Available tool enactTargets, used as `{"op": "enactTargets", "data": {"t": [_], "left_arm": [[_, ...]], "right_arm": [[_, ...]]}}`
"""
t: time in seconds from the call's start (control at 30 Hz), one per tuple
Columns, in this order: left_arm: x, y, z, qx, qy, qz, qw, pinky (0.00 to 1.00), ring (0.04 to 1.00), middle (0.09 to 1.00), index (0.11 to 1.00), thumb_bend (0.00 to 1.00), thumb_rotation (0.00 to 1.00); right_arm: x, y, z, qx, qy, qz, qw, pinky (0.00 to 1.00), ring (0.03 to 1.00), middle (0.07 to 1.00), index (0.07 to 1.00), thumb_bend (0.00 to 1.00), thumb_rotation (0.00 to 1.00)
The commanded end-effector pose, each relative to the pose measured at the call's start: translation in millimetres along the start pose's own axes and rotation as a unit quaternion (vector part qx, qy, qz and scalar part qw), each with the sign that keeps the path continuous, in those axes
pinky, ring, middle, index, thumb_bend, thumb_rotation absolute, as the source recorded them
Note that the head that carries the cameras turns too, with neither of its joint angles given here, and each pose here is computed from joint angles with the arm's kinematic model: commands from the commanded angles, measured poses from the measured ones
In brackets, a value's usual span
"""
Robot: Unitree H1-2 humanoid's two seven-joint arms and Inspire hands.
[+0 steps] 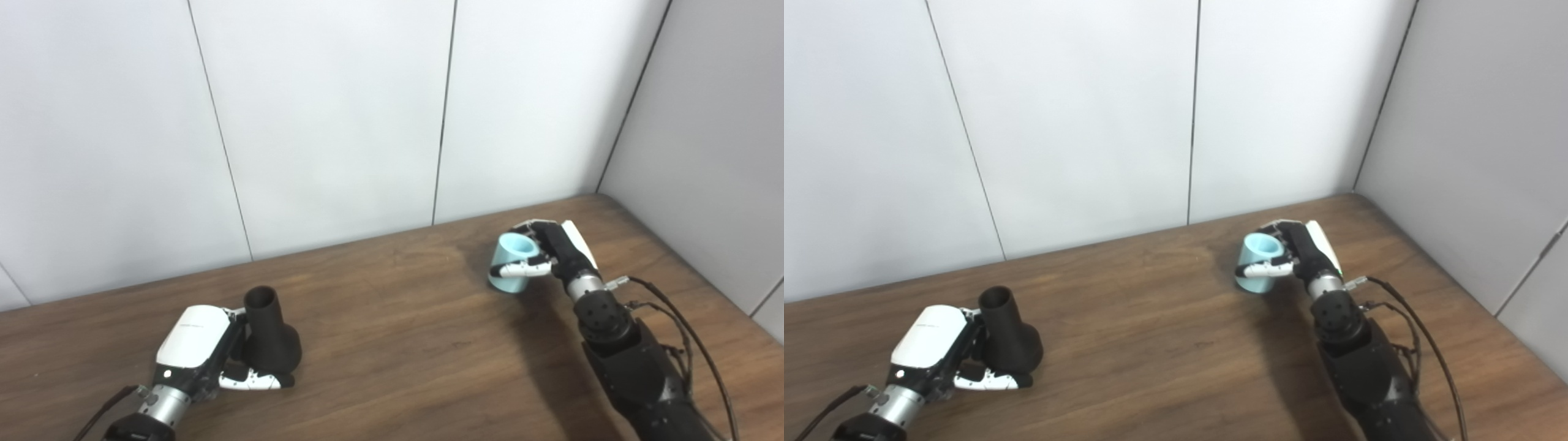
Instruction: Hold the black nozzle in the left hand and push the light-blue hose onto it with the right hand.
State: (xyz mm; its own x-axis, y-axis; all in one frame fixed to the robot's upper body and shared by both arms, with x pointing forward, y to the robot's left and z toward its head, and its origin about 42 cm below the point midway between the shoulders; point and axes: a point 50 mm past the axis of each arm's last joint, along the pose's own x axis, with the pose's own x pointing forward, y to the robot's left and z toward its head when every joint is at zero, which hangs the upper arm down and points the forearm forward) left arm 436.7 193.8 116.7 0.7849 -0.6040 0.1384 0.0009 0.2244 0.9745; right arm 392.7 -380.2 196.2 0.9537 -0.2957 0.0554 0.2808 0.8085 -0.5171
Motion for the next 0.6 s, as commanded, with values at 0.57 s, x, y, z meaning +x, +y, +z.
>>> {"op": "enactTargets", "data": {"t": [0.57], "left_arm": [[-65,-102,50,-0.019,0.004,-0.180,0.983,0.40,0.416,0.452,0.508,0.50,0.00]], "right_arm": [[-3,49,216,0.032,-0.269,0.101,0.957,0.33,0.392,0.484,0.537,0.51,0.00]]}}
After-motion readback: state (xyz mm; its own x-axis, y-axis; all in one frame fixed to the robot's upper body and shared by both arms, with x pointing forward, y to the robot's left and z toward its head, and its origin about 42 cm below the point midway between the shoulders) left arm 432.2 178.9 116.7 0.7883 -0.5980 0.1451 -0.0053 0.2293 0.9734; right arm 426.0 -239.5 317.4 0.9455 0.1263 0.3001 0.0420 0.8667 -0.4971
